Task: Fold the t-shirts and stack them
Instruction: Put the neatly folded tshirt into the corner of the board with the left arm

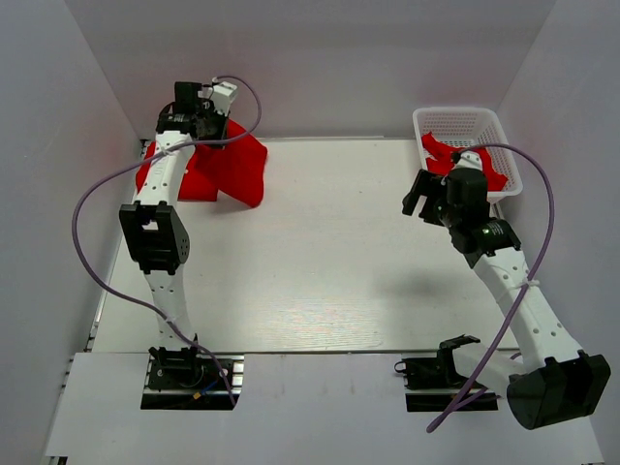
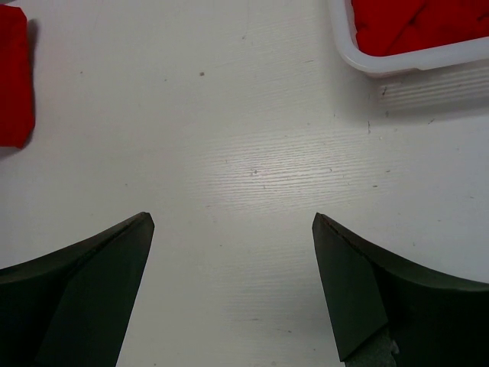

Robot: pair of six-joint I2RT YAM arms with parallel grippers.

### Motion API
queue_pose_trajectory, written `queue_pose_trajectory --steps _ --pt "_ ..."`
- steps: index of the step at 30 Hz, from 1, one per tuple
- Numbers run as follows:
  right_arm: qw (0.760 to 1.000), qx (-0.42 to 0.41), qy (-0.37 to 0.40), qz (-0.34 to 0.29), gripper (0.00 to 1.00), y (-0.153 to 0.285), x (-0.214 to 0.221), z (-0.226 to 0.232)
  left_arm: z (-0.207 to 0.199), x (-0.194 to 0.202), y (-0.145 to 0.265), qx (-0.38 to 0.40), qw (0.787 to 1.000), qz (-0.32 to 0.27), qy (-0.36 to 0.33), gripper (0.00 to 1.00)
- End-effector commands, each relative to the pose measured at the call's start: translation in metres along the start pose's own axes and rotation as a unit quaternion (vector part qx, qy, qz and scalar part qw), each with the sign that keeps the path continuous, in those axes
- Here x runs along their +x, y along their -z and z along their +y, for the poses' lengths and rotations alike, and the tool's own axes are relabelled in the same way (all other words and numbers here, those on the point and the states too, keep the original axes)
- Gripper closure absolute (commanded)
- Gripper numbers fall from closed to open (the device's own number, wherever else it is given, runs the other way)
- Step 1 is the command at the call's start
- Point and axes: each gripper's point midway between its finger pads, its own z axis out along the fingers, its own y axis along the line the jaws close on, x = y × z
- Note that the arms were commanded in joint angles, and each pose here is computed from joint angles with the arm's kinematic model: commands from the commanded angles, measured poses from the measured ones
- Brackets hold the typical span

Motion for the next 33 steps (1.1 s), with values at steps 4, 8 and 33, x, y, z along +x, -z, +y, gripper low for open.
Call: queue_pose_trajectory --steps 4,8,33 --pt "0.999 -0.01 0.003 -0.041 0.1 0.002 -0.036 0.01 0.034 -0.028 0.019 -0.02 0.997 -0.04 -0.056 1.0" --pt "0.999 -0.015 0.005 -0.042 0.1 -0.002 -0.037 0.012 0.052 -0.027 0.025 -0.03 0.997 -0.042 -0.052 1.0" --pt "0.998 -0.066 0.009 -0.006 0.1 -0.038 -0.022 0.034 0.068 -0.07 0.105 -0.039 0.989 -0.113 -0.084 1.0"
